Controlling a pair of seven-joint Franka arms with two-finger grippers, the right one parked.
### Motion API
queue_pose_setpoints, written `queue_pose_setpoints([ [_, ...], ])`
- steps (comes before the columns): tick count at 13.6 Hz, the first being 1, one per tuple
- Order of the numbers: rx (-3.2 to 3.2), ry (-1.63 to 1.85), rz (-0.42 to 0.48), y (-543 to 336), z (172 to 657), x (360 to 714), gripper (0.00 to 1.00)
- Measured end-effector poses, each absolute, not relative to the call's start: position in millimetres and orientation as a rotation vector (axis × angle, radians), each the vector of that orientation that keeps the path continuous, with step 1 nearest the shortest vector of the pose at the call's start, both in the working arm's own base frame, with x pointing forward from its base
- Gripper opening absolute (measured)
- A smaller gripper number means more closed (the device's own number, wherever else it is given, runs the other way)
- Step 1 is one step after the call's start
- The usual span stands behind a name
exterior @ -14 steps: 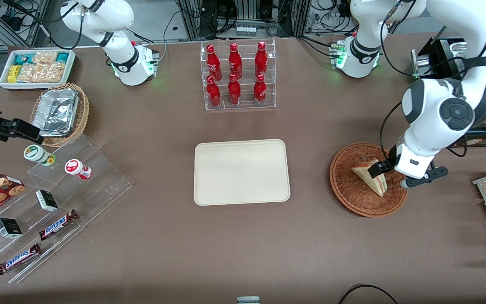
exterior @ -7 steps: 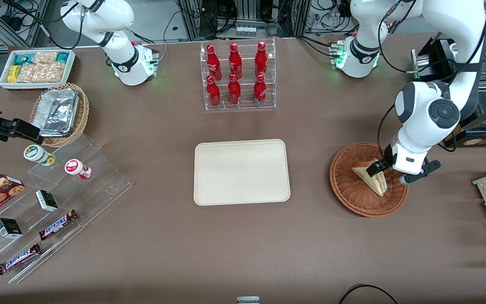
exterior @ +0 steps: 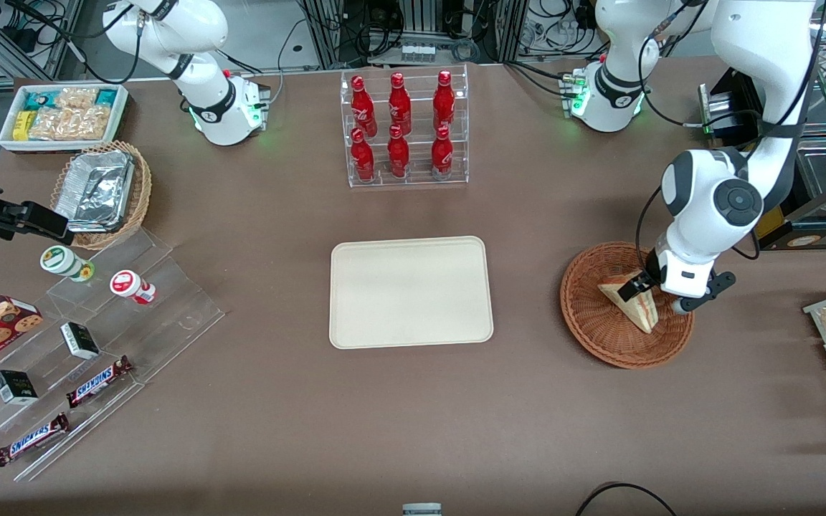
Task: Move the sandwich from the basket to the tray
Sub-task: 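Lower the left gripper into the basket and grasp the wrapped sandwich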
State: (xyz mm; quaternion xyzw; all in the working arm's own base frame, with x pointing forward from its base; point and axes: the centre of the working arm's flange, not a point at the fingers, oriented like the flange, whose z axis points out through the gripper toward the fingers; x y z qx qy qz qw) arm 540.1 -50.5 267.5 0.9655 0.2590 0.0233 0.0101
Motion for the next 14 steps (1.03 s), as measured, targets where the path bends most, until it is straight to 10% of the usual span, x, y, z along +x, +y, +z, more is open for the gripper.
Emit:
queue_pose_setpoints([
  [6,3.018,0.803,0.05,-55.4,246.3,539.3,0.94],
  [11,3.028,0.763,0.05,-69.8,248.2,538.7,0.43],
  [14,3.059,0.724,0.025,-77.4,270.7,537.5,0.32],
])
